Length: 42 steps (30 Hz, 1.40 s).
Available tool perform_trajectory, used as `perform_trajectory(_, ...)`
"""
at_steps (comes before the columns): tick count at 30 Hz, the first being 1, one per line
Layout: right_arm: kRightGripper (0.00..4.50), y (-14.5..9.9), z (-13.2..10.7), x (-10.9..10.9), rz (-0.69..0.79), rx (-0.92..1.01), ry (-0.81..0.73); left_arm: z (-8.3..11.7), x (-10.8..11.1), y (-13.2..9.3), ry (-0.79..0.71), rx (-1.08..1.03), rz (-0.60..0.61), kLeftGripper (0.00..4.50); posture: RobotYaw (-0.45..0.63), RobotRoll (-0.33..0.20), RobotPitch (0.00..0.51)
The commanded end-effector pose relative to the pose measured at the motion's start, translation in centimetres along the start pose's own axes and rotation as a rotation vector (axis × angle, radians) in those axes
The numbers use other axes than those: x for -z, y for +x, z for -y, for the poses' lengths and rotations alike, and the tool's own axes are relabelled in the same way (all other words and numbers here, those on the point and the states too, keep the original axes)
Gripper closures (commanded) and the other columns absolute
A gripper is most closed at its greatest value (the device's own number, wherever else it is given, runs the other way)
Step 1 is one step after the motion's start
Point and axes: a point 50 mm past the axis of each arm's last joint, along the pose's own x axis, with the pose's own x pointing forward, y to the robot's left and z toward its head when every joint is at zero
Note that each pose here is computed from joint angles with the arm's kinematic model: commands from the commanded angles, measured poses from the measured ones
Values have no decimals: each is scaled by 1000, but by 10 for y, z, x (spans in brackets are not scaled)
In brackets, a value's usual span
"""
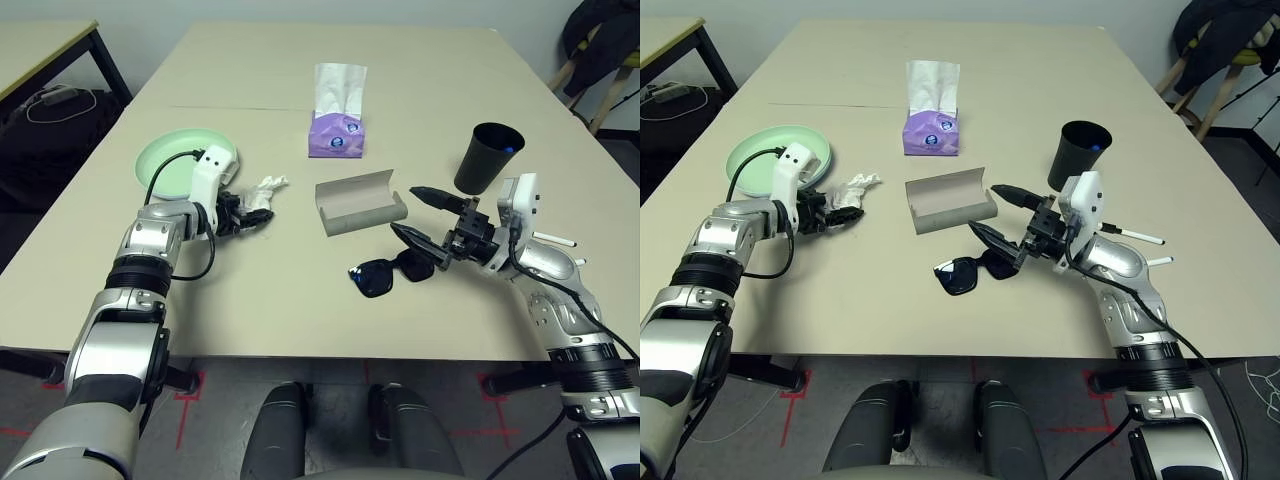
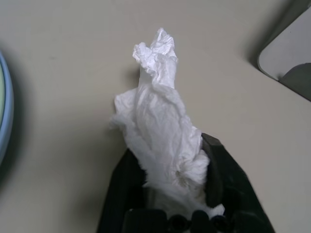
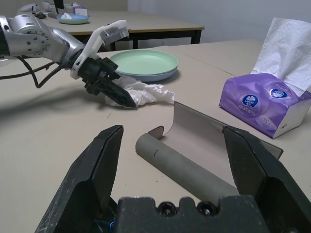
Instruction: Organize and tidy the items on the table.
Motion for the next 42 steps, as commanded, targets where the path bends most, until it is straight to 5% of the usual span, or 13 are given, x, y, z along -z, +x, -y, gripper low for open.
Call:
perform_trajectory(1,0,-3,3,-4,13,11,-17,1,-8,1,-7,-3,35,3738,68,0,105)
perform_trajectory(4,0,-2,3,-3,13,9,-14,2,-13,0,-6,-10,65,4471,69,0,104)
perform_trajectory(12,0,-2,1,-2,14,6,-10,4,-30,-9,16,-69,152,4471,72,0,107)
perform_trajectory(24,0,4,5,-2,51,46,0,-47,-70,-32,18,-589,407,4471,81,0,100)
perform_trajectory(37,0,11,9,-12,117,106,-22,-57,-61,-30,-133,-699,422,4471,73,0,99)
perform_trajectory(42,0,9,9,-12,112,106,-21,-58,-62,-31,-142,-720,458,2466,69,0,99)
